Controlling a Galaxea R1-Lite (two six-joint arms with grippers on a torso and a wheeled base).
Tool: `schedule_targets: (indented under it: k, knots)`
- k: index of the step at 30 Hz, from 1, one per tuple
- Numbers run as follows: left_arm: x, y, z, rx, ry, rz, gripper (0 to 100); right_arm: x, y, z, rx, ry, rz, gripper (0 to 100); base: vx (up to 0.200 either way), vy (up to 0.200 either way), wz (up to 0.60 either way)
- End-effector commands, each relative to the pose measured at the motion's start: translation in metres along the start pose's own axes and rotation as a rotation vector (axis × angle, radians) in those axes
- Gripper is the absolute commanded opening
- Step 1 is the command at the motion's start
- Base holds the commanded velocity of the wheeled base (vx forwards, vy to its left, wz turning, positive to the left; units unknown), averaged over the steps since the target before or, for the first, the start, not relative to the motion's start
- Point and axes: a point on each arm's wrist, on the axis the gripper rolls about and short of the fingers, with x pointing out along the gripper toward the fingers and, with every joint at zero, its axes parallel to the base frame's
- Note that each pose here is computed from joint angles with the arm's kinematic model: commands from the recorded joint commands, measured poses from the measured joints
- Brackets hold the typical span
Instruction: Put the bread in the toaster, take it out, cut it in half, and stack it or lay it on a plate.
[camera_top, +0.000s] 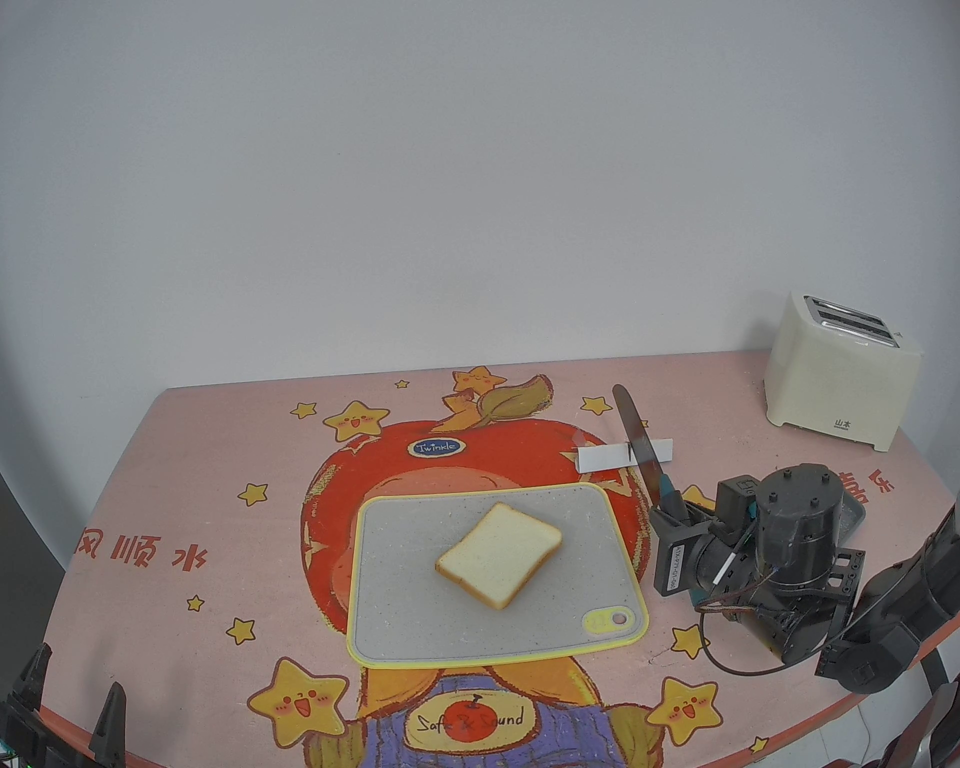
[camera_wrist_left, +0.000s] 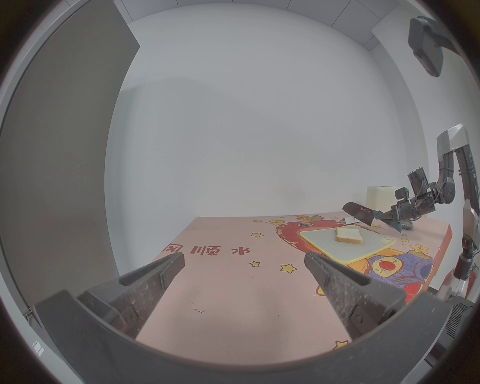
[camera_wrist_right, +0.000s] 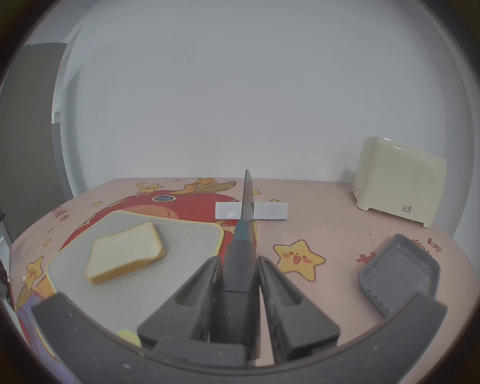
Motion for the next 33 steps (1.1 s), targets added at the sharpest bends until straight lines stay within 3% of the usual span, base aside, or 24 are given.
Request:
schedule_targets:
  k: [1,18,24,27,33]
  knots:
    - [0.001,0.000,-0.004,-0.001,0.010,0.000,100,-0.009,-0.003,0.012,0.020,-0.042,0.005,0,0.000,0.000,0.00]
    - [0.001,0.000,-0.004,-0.001,0.010,0.000,100,-0.042,-0.009,0.041,0.076,-0.153,0.143,0,0.000,0.000,0.00]
    - [0.001,0.000,-0.004,-0.001,0.010,0.000,100,-0.048,-0.010,0.045,0.044,-0.147,0.222,0,0.000,0.000,0.00]
    - [0.001,0.000,-0.004,-0.001,0.010,0.000,100,-0.049,-0.007,0.050,0.018,-0.157,0.310,0,0.000,0.000,0.00]
    - [0.001,0.000,-0.004,-0.001,0.010,0.002,100,-0.047,-0.001,0.063,-0.015,-0.196,0.368,0,0.000,0.000,0.00]
